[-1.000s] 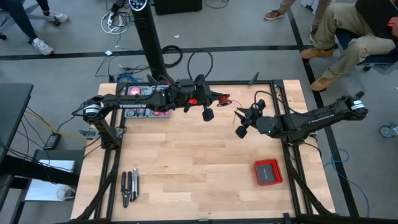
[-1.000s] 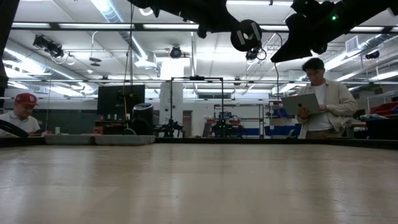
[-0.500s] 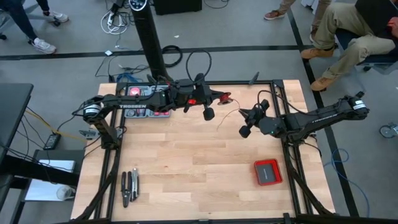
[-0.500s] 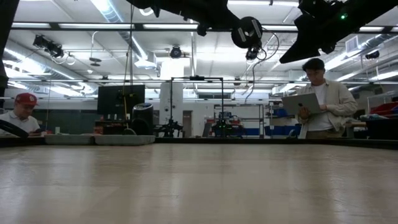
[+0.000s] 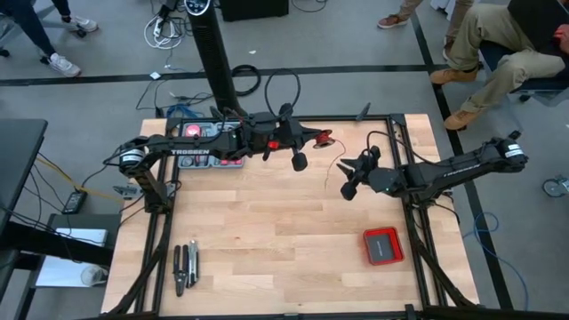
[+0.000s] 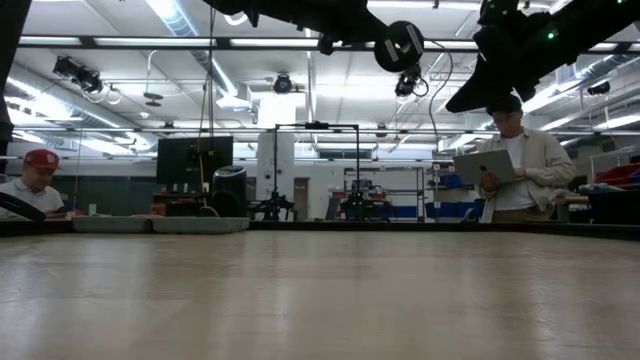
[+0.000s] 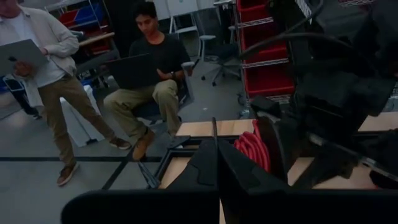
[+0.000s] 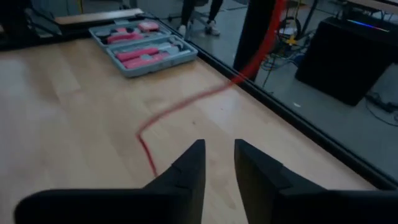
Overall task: Coil cords
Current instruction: Coil the red wire onto the spool
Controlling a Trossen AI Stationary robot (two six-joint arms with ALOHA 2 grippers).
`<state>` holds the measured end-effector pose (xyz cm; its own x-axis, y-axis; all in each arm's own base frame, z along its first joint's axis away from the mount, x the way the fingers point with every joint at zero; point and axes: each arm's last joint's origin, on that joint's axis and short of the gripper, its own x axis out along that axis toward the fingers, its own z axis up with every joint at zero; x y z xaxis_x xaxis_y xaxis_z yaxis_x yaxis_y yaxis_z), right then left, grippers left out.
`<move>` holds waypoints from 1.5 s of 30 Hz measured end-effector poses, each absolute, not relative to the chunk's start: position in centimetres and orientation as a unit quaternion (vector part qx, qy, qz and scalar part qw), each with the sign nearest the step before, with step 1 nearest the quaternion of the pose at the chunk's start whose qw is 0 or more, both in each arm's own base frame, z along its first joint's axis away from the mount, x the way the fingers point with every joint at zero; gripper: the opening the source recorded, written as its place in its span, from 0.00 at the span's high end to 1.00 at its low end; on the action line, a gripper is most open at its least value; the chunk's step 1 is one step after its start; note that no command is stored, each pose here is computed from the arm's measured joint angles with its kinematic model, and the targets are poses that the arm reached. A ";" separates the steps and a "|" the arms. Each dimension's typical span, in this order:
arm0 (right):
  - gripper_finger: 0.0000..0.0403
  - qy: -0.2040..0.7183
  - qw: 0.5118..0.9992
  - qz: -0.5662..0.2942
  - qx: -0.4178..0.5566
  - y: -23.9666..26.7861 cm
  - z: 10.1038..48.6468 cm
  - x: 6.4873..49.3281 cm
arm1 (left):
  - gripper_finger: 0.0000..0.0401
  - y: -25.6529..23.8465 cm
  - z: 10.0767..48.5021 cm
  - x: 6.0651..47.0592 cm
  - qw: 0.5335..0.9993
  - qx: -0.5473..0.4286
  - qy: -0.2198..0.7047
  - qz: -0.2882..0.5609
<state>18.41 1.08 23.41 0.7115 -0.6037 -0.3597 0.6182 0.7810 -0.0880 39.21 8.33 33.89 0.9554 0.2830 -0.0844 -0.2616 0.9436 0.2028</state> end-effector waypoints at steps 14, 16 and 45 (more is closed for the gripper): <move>0.76 0.068 0.959 -0.266 0.069 1.3 20.9 18.4 | 1.00 8.3 34.6 39.3 0.985 0.100 0.019 0.138; 0.76 0.051 0.962 -0.256 0.077 1.3 20.8 18.4 | 1.00 8.3 34.6 39.3 0.985 0.100 0.019 0.137; 0.81 -0.009 0.965 -0.256 0.055 0.7 21.6 18.4 | 1.00 8.1 34.8 39.3 0.987 0.098 0.006 0.125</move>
<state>18.45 0.68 21.64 0.8685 -0.4956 -0.0112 0.4936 0.8626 0.1105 39.29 8.15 34.83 0.9686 0.2484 0.0118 -0.2458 0.9494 0.1954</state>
